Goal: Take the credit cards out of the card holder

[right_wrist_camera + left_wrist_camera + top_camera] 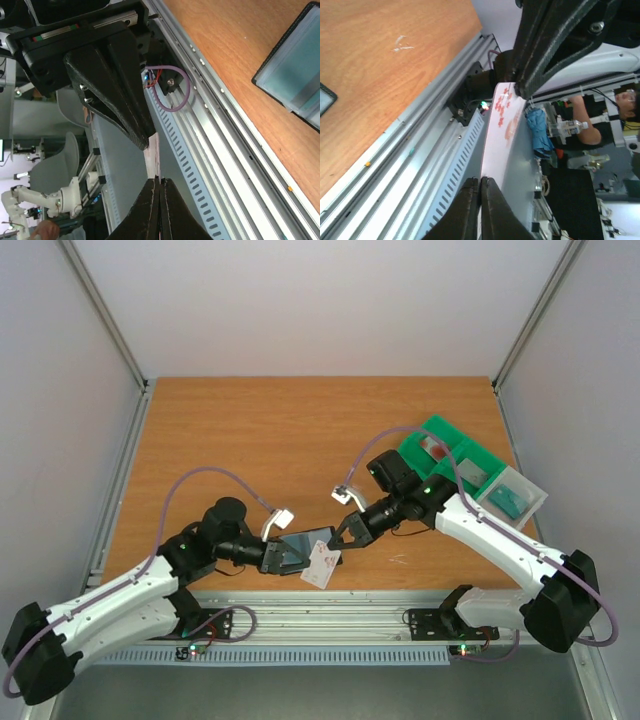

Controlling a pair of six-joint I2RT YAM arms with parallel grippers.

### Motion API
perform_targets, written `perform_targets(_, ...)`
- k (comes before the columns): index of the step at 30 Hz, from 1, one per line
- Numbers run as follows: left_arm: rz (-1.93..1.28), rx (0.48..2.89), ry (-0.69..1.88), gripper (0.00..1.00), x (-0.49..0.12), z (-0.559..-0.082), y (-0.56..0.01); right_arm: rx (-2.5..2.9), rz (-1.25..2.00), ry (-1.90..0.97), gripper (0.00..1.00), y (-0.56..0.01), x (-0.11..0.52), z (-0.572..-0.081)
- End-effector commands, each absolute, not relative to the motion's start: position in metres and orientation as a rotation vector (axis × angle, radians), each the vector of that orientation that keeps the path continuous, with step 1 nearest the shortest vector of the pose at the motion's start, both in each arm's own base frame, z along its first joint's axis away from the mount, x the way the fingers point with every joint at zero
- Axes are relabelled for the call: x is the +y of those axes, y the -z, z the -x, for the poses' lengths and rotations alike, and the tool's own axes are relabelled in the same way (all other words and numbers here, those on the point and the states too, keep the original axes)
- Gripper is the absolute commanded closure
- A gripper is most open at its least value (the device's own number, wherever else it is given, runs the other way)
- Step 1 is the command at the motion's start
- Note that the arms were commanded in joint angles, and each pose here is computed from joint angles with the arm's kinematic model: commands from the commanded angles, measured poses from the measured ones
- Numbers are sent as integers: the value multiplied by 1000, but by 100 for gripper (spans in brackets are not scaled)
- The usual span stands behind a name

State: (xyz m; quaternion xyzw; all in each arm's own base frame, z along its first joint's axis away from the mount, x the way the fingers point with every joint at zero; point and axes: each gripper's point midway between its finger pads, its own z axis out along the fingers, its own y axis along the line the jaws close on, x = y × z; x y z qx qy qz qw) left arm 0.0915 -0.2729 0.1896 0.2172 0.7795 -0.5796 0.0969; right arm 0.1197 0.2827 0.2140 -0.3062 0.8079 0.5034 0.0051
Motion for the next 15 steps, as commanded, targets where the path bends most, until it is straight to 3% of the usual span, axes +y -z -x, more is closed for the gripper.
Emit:
perform_targets(1, -546, 2242, 1601, 89, -270, -113, -207, 2471, 946, -1653, 99, -224, 286, -116)
perform_targets(3, -481, 2260, 1514, 74, -265, -124, -202, 2478, 915, -1631, 99, -220, 286, -121)
perform_targets(6, -406, 2287, 1418, 44, -257, -134, -200, 2490, 861, -1598, 99, -214, 289, -129)
perform_targets(11, -304, 2326, 1239, 2, -236, -146, -200, 2498, 737, -1538, 99, -208, 294, -149)
perform_targets(15, -242, 2331, 1074, 1, -216, -157, -201, 2495, 592, -1412, 99, -205, 292, -174)
